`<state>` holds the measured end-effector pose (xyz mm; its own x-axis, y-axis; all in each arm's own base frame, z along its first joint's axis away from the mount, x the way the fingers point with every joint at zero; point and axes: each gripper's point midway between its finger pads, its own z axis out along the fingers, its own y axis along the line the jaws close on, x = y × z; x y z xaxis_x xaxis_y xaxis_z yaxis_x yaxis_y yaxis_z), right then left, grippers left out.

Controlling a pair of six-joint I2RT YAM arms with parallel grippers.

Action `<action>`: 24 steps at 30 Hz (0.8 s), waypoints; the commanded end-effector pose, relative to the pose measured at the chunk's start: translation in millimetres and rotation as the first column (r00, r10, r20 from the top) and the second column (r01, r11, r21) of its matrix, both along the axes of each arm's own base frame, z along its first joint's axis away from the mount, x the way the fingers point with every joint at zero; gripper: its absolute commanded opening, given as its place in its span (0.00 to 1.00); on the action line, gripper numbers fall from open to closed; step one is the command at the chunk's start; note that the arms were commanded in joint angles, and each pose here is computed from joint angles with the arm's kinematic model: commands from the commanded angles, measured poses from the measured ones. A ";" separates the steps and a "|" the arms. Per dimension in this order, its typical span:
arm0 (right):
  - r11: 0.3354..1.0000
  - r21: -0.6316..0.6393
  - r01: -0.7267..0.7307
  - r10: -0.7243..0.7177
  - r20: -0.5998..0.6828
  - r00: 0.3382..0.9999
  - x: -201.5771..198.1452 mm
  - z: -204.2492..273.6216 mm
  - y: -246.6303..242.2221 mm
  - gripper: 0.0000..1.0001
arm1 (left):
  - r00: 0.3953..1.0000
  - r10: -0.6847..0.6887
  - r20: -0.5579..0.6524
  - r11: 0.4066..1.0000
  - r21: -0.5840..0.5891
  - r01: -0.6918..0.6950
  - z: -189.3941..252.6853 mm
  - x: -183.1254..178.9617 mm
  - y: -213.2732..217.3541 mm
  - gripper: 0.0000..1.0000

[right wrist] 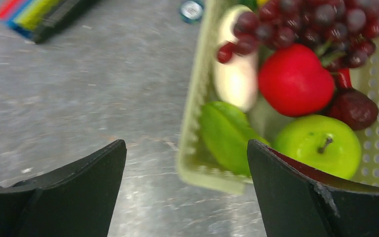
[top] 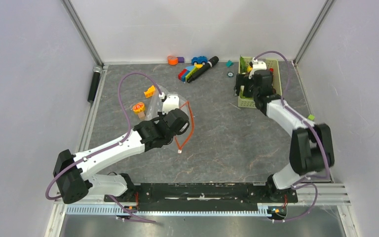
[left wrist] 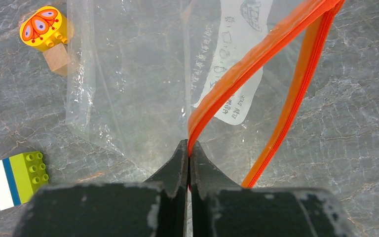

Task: Place the food in the zip-top bag and seal the zipper
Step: Pick up the fake vegetable from the bin.

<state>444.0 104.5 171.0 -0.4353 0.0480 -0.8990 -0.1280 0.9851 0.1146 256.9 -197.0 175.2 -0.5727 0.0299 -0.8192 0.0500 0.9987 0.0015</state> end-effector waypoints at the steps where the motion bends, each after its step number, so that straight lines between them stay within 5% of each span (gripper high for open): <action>1: 0.995 -0.057 0.076 -0.082 -0.123 0.989 25.4 -28.2 -33.6 0.98 | 0.999 0.036 -0.004 0.998 -0.044 -0.036 -0.1 0.9 -1.6 0.02; 15: 0.878 -0.380 0.290 -0.340 -0.071 0.938 69.0 -29.4 -111.9 0.98 | 1.000 0.025 -0.005 0.999 -0.044 -0.025 0.9 -0.1 -1.7 0.02; 24: 0.921 -0.316 0.227 -0.286 -0.157 0.945 94.6 -68.5 -115.3 0.98 | 1.000 0.013 -0.028 1.000 -0.027 -0.013 -7.2 0.6 -6.5 0.02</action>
<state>520.3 -11.7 101.2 -0.6273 -0.0701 -0.7756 0.1498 0.9665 -0.2085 254.1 -199.3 169.5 -0.5934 0.0312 -0.8043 0.0569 0.9984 -0.0032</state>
